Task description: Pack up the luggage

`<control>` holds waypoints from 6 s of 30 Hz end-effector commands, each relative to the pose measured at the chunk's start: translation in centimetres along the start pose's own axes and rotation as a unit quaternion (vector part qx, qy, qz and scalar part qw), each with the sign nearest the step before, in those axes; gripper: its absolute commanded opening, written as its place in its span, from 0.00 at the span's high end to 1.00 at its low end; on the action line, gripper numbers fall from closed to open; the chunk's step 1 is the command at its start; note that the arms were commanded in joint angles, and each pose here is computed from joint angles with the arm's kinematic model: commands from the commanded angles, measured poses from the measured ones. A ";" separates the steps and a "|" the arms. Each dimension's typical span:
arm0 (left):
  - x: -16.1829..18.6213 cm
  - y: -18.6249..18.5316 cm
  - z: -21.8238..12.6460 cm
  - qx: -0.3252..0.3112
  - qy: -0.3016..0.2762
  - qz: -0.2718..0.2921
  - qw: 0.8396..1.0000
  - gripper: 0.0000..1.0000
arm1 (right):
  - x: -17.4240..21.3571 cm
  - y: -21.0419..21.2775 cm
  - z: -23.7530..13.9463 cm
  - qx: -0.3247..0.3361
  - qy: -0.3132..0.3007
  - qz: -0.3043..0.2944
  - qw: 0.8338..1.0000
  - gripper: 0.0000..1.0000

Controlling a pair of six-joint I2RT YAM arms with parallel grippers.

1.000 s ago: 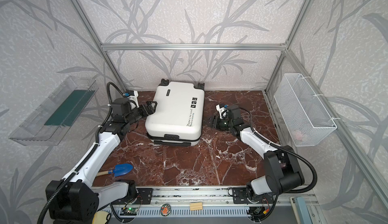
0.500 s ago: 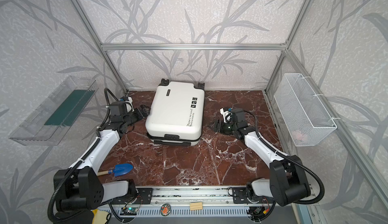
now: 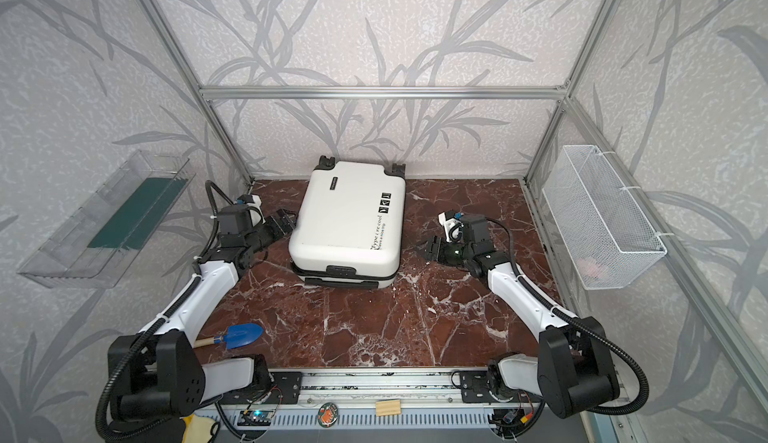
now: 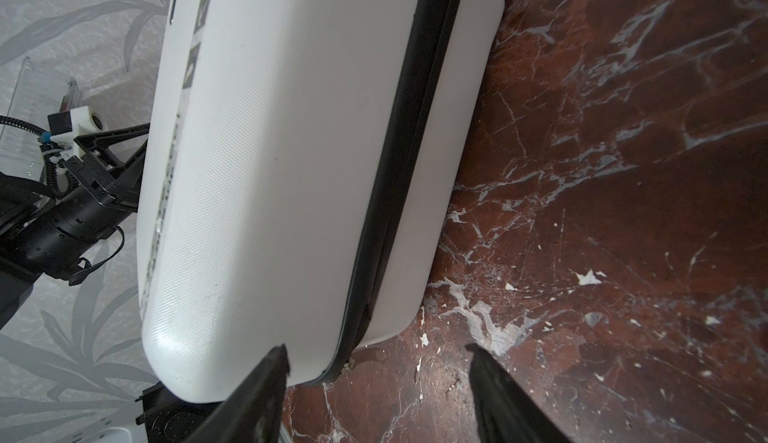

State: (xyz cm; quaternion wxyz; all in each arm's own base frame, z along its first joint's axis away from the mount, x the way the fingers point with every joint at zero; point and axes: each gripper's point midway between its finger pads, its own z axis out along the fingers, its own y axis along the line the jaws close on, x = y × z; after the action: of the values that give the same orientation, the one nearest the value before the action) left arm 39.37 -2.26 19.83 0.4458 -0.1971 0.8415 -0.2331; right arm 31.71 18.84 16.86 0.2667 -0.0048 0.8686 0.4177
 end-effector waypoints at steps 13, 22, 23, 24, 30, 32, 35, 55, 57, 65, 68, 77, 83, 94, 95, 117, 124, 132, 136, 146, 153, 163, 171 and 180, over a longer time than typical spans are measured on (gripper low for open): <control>4.6 -6.3 -2.3 0.070 0.045 0.032 0.996 0.07 | 1.5 -0.1 -1.5 -0.012 -0.025 -0.042 0.999 0.31; 0.5 -3.6 -3.9 -0.011 0.020 0.048 0.999 0.05 | 3.1 -1.8 -0.9 0.001 -0.015 -0.030 0.999 0.31; 0.1 -2.9 -3.7 -0.024 0.022 0.043 0.999 0.05 | 3.0 -1.9 -0.8 0.003 -0.016 -0.030 0.999 0.31; -0.2 -2.1 -3.5 -0.042 0.023 0.040 0.998 0.05 | 3.0 -1.9 -0.9 0.003 -0.017 -0.029 0.999 0.31; -0.4 2.5 -1.5 -0.118 0.055 0.002 0.991 0.05 | 2.7 -2.1 -0.9 0.012 -0.022 -0.027 0.999 0.31; 0.0 3.4 -0.8 -0.129 0.070 -0.006 0.989 0.05 | 2.7 -2.3 -0.8 0.016 -0.019 -0.028 0.999 0.31; 1.1 4.5 0.1 -0.143 0.095 -0.014 0.985 0.06 | 3.0 -2.7 -0.5 0.020 -0.012 -0.026 0.999 0.31; 5.7 1.7 2.6 -0.085 0.151 -0.004 0.985 0.06 | 1.2 -3.3 0.5 0.028 -0.009 -0.022 0.999 0.42; 5.9 1.0 2.7 -0.080 0.153 0.005 0.985 0.06 | 1.1 -3.5 0.4 0.034 -0.010 -0.020 0.999 0.42; 4.3 3.2 1.3 -0.128 0.120 0.006 0.984 0.07 | 0.6 -3.9 0.2 0.044 -0.009 -0.014 0.999 0.45; 3.8 4.6 0.2 -0.147 0.100 -0.007 0.984 0.06 | 0.3 -2.7 0.1 0.024 -0.006 -0.024 0.999 0.45; 2.5 5.2 -2.5 -0.149 0.055 -0.027 0.987 0.06 | 1.2 -2.0 -1.8 0.049 -0.024 -0.071 0.996 0.45; 4.0 3.3 -4.5 -0.090 0.055 -0.029 0.994 0.06 | 3.3 -3.3 -1.6 0.038 -0.026 -0.060 0.997 0.46; 9.2 3.7 -8.3 -0.033 0.016 -0.079 0.996 0.07 | 5.8 -4.2 -1.0 0.016 -0.044 -0.113 0.992 0.49; 9.6 3.9 -8.5 -0.033 0.015 -0.082 0.996 0.07 | 5.7 -4.3 -0.8 0.018 -0.051 -0.119 0.991 0.49; 11.3 4.4 -8.8 -0.047 0.050 -0.076 0.995 0.07 | 5.1 -5.8 3.5 0.070 -0.143 -0.238 0.958 0.59; 11.2 4.5 -8.8 -0.049 0.044 -0.083 0.994 0.07 | 4.5 -5.3 4.4 0.056 -0.144 -0.247 0.957 0.60; 11.4 4.8 -8.8 -0.056 0.047 -0.084 0.994 0.07 | 4.8 -4.9 5.5 0.036 -0.138 -0.260 0.955 0.64; 11.4 5.0 -8.7 -0.059 0.047 -0.084 0.994 0.07 | 5.1 -4.5 5.5 0.040 -0.136 -0.278 0.950 0.66; 11.6 5.1 -8.3 -0.059 0.053 -0.088 0.993 0.07 | 4.0 -3.3 3.7 0.055 -0.169 -0.298 0.938 0.68; 11.7 5.0 -8.3 -0.058 0.056 -0.089 0.993 0.07 | 4.5 -2.8 4.4 0.037 -0.154 -0.302 0.940 0.69; 11.9 5.3 -8.3 -0.062 0.056 -0.088 0.993 0.07 | 5.4 -2.8 5.0 0.053 -0.137 -0.323 0.935 0.71; 12.0 5.3 -8.2 -0.062 0.058 -0.088 0.992 0.07 | 4.7 -2.4 4.8 0.060 -0.149 -0.331 0.930 0.71; 12.0 5.3 -8.2 -0.061 0.057 -0.090 0.992 0.07 | 3.9 -1.8 4.8 0.060 -0.159 -0.340 0.925 0.71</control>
State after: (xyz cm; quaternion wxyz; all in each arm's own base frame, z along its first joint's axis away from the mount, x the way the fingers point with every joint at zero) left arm 25.43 -2.59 12.45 0.3573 -0.2848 0.8596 -0.2289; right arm 29.80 20.93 8.23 0.4883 -0.2106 0.8132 0.2363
